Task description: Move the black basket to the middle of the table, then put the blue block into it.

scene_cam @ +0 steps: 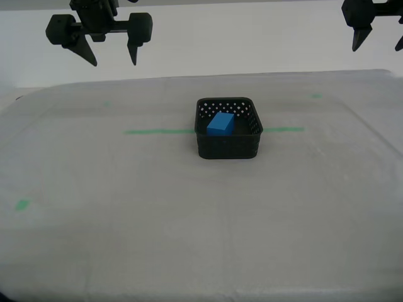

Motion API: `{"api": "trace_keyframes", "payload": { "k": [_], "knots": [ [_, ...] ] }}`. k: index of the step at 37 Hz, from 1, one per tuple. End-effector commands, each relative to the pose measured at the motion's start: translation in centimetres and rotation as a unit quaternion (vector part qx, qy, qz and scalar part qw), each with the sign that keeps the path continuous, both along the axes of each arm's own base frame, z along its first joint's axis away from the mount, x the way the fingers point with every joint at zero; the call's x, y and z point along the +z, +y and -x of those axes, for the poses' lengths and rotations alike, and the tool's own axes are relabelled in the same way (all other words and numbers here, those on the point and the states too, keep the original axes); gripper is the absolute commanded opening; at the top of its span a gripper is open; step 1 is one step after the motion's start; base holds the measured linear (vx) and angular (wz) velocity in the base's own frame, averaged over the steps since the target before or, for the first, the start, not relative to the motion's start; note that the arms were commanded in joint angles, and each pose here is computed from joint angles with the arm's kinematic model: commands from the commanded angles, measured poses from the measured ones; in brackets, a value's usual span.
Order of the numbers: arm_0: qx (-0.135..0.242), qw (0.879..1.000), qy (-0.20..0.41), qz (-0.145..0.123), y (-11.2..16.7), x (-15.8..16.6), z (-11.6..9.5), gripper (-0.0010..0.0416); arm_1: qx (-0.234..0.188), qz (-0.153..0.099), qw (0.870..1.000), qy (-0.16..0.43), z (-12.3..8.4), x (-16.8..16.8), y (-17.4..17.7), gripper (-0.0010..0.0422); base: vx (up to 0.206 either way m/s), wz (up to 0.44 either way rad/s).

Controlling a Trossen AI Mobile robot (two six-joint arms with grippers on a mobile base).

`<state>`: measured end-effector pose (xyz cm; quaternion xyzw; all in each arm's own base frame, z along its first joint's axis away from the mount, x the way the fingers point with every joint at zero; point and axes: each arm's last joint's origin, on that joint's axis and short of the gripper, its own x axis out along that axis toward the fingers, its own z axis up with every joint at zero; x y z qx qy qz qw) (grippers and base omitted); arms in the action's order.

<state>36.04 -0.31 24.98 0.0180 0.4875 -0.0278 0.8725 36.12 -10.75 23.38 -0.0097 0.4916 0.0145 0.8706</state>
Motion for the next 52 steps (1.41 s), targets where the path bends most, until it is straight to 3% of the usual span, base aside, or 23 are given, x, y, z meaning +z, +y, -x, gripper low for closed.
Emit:
{"api": "trace_keyframes", "payload": {
  "k": [1, 52],
  "knots": [
    [0.001, 1.000, -0.001, 0.000, 0.03, 0.04, 0.01, 0.0399, -0.001, 0.000, 1.000, 0.000, -0.01, 0.01, -0.01, 0.0400, 0.000, 0.000],
    [0.001, 1.000, -0.001, 0.000, 0.03, 0.04, 0.01, 0.0399, -0.001, 0.000, 1.000, 0.000, 0.00, 0.01, -0.01, 0.0400, 0.000, 0.000]
  ]
}}
